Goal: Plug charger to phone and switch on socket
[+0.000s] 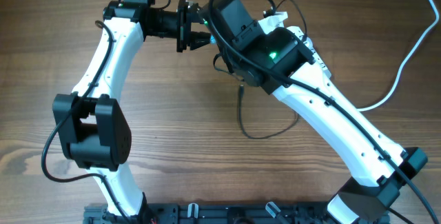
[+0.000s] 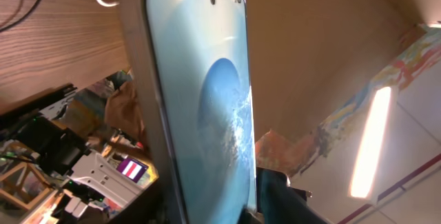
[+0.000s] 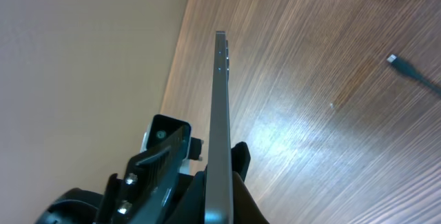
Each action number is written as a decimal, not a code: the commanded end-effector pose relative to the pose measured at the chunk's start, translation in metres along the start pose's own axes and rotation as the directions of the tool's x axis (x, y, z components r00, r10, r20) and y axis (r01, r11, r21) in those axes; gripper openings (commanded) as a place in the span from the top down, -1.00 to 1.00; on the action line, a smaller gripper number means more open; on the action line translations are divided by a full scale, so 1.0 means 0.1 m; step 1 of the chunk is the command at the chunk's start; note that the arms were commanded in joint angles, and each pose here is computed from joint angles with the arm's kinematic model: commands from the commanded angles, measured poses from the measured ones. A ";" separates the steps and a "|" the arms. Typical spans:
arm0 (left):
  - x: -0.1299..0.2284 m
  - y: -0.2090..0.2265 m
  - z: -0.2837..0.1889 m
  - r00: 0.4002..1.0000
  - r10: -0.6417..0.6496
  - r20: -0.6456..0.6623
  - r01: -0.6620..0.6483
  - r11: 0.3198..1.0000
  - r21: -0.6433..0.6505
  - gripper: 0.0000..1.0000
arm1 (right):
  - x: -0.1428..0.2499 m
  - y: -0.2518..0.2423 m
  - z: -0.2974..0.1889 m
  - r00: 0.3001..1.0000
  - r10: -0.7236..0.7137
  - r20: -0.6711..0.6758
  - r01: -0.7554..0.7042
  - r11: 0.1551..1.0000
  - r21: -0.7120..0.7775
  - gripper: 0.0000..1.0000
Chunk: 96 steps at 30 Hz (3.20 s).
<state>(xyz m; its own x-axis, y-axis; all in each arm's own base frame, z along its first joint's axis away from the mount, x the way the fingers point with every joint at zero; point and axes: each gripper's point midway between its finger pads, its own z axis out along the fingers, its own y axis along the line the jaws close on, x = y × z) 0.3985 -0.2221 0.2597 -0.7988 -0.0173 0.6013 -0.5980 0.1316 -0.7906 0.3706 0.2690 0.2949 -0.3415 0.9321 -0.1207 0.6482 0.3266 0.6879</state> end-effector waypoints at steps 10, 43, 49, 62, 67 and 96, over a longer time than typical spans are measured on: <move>0.12 -0.12 -0.05 1.000 -0.012 0.002 0.012 1.000 0.011 0.59 | 0.19 0.12 -0.19 0.985 0.103 -0.141 -0.108 0.994 -0.026 0.80; -1.07 0.82 -1.21 0.650 0.374 0.661 0.131 0.802 -0.582 0.92 | 0.24 -2.47 0.95 0.241 -0.761 -0.602 0.947 0.321 -0.027 0.03; -1.06 0.84 -1.21 0.655 0.368 0.660 0.138 0.800 -0.583 0.92 | 0.22 -2.24 1.27 0.300 -0.747 -0.593 0.931 0.365 0.010 0.09; -1.06 0.84 -1.21 0.653 0.370 0.661 0.136 0.801 -0.583 0.92 | 0.04 -2.41 1.85 0.376 -0.718 -0.585 0.923 0.343 0.172 0.24; -1.06 0.84 -1.21 0.655 0.368 0.660 0.138 0.800 -0.583 0.92 | 0.03 -2.36 1.91 0.391 -0.729 -0.562 0.917 0.361 0.170 0.28; -1.07 0.83 -1.21 0.652 0.372 0.661 0.133 0.802 -0.583 0.92 | 0.10 -2.62 1.91 0.364 -0.643 -0.674 0.915 0.382 0.130 0.62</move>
<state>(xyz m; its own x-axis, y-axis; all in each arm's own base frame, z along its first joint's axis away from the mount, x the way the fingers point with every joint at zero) 0.4381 -0.0901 0.1213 -0.7818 -0.6197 0.0689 -0.5791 0.6809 -0.4483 0.3371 0.2231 -0.0036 -0.9978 0.0221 -0.0625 0.0181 0.9977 0.0653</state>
